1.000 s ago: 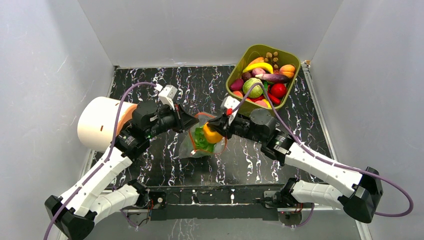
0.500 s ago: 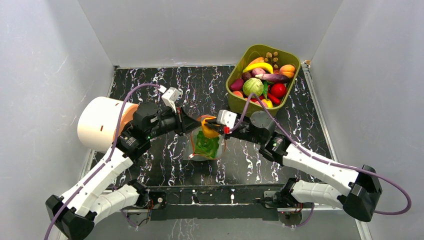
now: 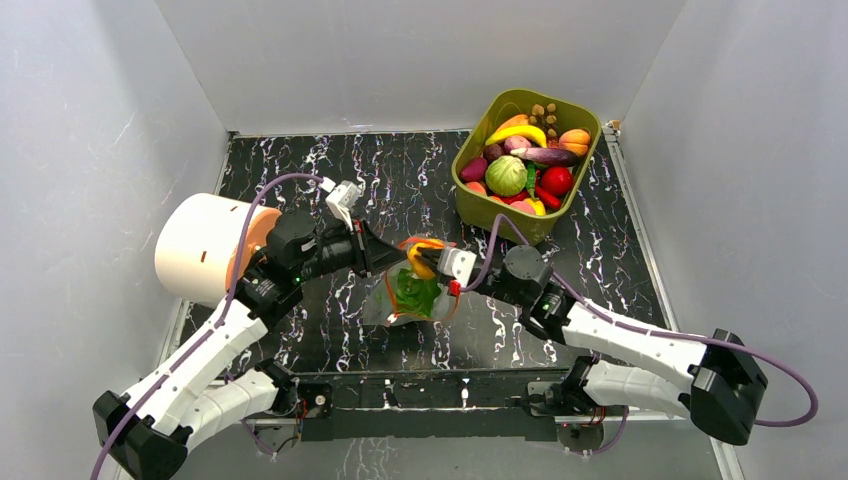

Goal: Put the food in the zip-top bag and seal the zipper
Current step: Place the fake vegetable in the zipper food storage bag.

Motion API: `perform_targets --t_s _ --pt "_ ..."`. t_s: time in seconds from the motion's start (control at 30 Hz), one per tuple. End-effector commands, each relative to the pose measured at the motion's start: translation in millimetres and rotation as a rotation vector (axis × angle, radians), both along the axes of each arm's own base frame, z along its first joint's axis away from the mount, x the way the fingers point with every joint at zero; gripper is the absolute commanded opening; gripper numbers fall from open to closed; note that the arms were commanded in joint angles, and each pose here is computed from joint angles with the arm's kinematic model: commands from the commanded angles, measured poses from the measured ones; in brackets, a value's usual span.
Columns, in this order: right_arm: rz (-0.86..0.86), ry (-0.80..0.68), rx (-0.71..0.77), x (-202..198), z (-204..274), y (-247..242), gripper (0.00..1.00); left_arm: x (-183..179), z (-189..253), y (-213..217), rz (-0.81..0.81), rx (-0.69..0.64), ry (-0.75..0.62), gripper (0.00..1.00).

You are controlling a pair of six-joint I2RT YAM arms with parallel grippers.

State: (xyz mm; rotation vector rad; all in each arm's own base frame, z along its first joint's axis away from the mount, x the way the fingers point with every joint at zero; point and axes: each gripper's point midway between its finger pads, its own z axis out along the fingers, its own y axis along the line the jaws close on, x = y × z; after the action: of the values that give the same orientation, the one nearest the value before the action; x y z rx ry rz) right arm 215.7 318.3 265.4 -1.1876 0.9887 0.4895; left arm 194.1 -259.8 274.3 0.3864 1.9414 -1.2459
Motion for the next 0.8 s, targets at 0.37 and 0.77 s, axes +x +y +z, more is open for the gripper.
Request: perform_targets --t_s 0.37,0.77 --pt "-0.127 -0.250 0.000 14.5 15.9 -8.6 0.00 -12.4 28.2 -3.1 -0.047 -0.096 -0.049 0.00" --pt "-0.122 -0.068 -0.046 17.9 -5.7 -0.8 0.29 -8.5 23.3 -0.9 -0.022 -0.085 -0.053 0.00"
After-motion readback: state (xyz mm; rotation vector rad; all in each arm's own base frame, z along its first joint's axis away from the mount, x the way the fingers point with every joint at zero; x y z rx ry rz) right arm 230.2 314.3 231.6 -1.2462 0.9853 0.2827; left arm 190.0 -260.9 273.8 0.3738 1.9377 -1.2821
